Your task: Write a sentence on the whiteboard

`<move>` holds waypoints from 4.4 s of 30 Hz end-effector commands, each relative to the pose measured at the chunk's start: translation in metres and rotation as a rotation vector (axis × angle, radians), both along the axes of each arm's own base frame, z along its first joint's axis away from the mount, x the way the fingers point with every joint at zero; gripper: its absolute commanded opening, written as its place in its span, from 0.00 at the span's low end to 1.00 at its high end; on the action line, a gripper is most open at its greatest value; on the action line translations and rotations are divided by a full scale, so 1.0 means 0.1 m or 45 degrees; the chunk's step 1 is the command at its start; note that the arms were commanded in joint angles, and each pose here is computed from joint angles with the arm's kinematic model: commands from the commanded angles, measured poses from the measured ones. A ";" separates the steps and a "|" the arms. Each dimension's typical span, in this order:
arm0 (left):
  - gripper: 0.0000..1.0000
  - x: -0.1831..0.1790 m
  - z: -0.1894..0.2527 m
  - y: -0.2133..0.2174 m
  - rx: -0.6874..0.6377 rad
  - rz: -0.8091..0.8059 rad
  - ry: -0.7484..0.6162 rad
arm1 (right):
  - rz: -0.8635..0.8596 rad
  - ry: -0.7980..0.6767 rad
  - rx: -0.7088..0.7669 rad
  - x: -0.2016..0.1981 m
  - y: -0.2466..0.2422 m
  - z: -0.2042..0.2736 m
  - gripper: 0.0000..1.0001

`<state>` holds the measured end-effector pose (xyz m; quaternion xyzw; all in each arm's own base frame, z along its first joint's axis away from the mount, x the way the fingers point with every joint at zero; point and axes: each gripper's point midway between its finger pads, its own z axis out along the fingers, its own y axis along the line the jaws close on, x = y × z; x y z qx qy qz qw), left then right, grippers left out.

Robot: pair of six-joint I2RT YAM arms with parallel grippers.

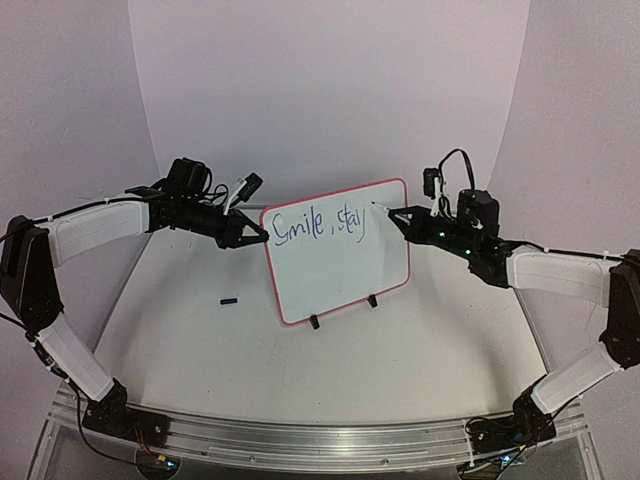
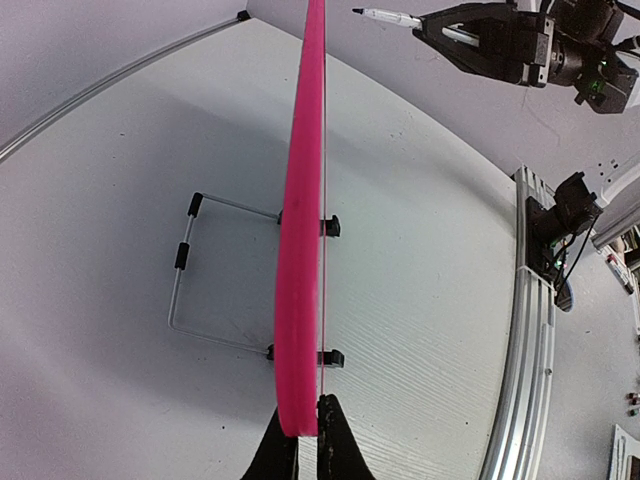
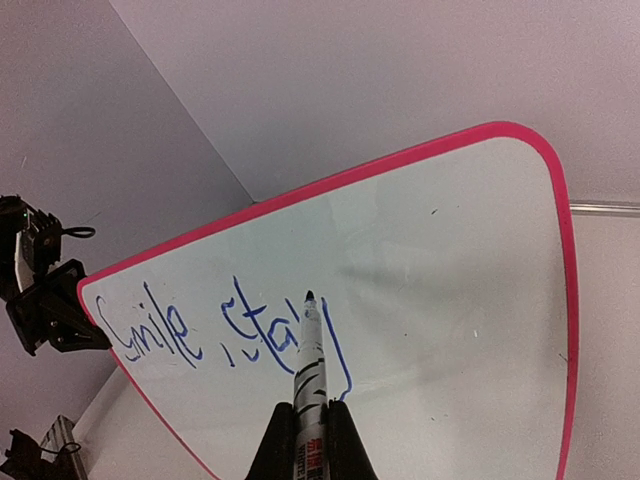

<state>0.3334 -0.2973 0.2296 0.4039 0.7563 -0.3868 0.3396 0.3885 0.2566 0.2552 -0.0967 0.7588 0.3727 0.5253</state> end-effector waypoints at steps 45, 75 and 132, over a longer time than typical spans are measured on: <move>0.00 -0.14 -0.39 -0.01 0.129 -0.029 0.129 | -0.096 -0.008 0.032 0.04 -0.12 -0.04 0.00; 0.00 -0.14 -0.39 0.00 0.134 -0.026 0.126 | -0.227 0.084 -0.006 0.17 -0.23 -0.40 0.00; 0.00 -0.15 -0.40 -0.01 0.137 -0.030 0.125 | -0.113 0.008 0.022 0.07 -0.27 -0.08 0.00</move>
